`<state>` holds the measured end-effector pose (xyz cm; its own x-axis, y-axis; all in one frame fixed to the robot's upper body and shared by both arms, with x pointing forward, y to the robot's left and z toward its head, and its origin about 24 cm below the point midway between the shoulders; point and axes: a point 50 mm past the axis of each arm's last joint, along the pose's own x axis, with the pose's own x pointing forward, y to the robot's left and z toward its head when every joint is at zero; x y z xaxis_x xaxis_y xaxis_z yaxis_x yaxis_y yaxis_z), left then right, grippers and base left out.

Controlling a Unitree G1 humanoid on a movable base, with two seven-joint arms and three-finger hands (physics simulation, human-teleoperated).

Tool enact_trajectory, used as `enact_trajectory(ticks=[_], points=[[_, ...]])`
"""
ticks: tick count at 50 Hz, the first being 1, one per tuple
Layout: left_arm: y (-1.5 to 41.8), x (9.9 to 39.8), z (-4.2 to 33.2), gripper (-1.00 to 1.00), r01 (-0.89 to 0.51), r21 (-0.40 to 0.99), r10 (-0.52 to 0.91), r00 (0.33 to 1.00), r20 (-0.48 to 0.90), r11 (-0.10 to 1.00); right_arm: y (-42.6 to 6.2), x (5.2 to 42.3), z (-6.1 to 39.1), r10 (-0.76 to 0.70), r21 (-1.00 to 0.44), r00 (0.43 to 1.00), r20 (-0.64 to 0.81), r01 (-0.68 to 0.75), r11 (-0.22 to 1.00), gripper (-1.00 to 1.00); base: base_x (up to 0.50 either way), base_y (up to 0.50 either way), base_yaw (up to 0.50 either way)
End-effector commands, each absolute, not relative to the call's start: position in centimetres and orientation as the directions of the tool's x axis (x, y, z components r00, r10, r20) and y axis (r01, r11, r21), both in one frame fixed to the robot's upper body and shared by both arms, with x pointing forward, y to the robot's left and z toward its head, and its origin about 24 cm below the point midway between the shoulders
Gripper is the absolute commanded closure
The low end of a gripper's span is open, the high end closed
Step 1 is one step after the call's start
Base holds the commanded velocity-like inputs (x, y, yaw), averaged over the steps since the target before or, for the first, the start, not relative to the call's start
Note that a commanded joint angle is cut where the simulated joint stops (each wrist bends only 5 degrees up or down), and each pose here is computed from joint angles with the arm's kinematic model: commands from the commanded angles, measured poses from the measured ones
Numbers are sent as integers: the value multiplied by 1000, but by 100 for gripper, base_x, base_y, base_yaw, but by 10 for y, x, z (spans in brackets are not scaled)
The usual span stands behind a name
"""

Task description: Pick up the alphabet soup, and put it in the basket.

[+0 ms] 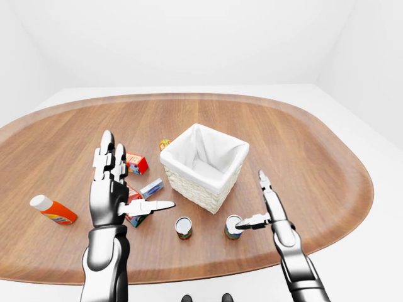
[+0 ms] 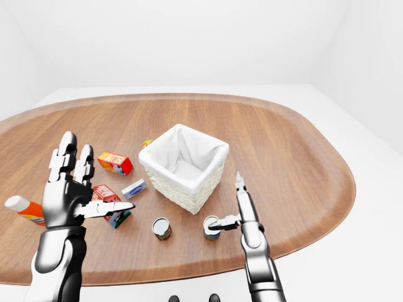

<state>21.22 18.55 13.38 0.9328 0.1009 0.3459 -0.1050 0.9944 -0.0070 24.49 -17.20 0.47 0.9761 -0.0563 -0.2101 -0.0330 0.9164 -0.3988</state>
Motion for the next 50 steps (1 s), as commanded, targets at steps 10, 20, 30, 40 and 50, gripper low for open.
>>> enact_trajectory(ticks=[10,20,30,40,50], points=[[185,213,132,-100,-104,-5,100,937,336,995,-168,238,-14,-13,-447,955,-296,-126,886,-100,0,0,0],[185,212,133,-100,-104,-5,99,935,340,995,-166,236,-17,-4,-463,951,-310,-147,874,-100,0,0,0],[185,213,132,-100,-103,-5,99,936,338,995,-164,235,-23,10,-476,944,-329,-175,862,-100,0,0,0],[185,213,132,-100,-103,-4,99,936,338,995,-160,232,-28,30,-488,939,-343,-205,849,-100,0,0,0],[184,213,131,-100,-102,-3,97,937,336,995,-157,230,-35,43,-500,934,-354,-227,836,-100,0,0,0]])
